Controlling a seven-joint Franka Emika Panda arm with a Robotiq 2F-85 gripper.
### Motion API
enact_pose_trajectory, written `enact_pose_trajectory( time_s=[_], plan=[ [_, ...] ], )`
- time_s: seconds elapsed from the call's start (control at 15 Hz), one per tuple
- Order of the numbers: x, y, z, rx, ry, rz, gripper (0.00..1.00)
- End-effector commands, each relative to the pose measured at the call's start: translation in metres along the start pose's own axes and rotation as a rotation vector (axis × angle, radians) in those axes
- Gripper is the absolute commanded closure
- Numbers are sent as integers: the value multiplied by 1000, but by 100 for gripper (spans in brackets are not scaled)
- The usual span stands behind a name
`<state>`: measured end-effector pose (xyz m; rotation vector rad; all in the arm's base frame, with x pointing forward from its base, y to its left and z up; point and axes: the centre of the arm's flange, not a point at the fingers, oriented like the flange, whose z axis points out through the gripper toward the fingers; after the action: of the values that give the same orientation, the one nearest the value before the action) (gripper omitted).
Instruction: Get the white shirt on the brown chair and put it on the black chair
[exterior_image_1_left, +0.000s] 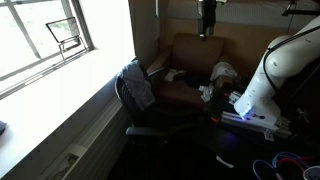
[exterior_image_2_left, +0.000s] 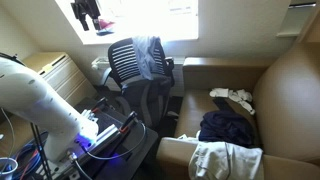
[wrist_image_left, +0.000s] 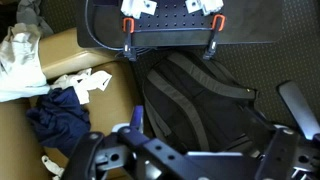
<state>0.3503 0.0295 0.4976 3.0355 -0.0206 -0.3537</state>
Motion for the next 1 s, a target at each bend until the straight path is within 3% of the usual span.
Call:
enact_pose_trajectory(
  time_s=[0.0,0.13,0.33,0.6,0.67,0.87,0.93],
  plan=[
    [0,0,0,0,0,0,0],
    [19,11,30,-41,1,114,0],
    [55,71,74,-69,13,300,0],
    [82,161,134,-97,-53,524,0],
    [58,130,108,-88,-20,440,0],
    [63,141,121,-84,-42,454,0],
    [58,131,114,-89,19,442,0]
  ],
)
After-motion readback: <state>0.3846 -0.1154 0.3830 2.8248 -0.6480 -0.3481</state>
